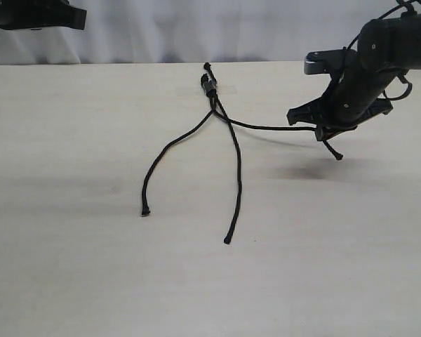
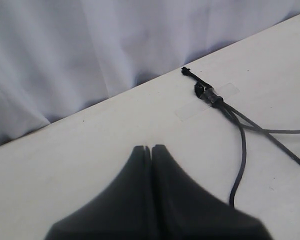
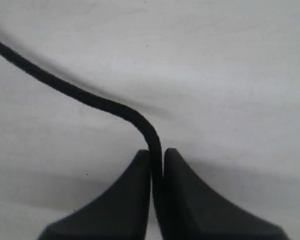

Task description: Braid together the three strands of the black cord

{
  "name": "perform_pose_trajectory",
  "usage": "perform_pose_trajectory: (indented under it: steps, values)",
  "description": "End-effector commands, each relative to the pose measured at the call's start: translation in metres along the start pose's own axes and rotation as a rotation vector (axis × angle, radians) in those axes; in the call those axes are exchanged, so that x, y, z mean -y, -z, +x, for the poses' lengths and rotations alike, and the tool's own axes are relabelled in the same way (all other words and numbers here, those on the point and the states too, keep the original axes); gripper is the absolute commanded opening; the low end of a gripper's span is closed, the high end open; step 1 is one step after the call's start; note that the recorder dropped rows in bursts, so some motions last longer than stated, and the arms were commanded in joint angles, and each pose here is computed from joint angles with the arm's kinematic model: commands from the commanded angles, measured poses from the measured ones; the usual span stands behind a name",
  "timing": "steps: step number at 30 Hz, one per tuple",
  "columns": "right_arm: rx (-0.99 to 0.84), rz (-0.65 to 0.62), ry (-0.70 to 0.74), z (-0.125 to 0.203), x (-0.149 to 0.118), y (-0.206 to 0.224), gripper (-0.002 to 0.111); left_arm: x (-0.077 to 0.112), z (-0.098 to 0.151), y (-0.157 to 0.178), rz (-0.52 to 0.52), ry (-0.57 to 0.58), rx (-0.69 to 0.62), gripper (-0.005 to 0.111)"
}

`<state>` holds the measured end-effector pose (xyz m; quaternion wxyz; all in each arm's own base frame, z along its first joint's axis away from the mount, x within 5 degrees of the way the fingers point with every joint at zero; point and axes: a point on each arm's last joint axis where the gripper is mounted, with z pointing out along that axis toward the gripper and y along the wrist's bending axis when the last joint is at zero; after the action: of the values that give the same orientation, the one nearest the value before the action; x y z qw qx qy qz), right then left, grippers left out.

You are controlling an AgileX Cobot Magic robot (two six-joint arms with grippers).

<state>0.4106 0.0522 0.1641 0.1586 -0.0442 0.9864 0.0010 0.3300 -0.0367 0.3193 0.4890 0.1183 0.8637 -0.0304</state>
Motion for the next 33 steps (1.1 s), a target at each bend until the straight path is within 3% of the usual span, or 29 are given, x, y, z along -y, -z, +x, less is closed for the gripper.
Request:
perform_pose_trajectory:
  steps: [1,3,5,8,9,13,17,23,33]
  values:
    - [0.013,-0.002,0.001,-0.001,-0.003,-0.001,0.034,0.001,0.002,-0.001,0.003,0.011,0.003,0.000]
    - [0.038,-0.001,0.019,-0.004,-0.004,0.000,0.056,0.001,0.002,-0.001,0.003,0.011,0.003,0.000]
    - [0.033,-0.020,0.030,-0.004,-0.005,0.007,0.061,0.001,0.002,-0.001,0.003,0.011,0.003,0.000]
    - [0.032,-0.131,0.121,-0.002,-0.030,0.022,0.049,0.001,0.002,-0.001,0.003,0.011,0.003,0.000]
    - [0.027,-0.185,0.192,0.001,-0.049,0.024,0.040,0.002,0.002,-0.001,0.003,0.011,0.003,0.000]
    - [-0.042,-0.223,0.355,0.021,-0.102,0.005,0.023,0.002,0.002,-0.001,0.004,0.011,0.001,0.000]
    - [-0.088,-0.207,0.432,0.034,-0.124,-0.024,0.023,0.002,0.003,-0.001,0.007,0.011,-0.005,0.000]
    - [-0.127,-0.187,0.408,0.040,-0.128,-0.036,0.023,0.002,0.002,-0.001,0.012,0.027,-0.003,0.000]
    - [-0.120,-0.239,0.628,0.071,-0.204,-0.026,0.023,0.002,0.003,-0.001,0.013,0.027,-0.004,0.000]
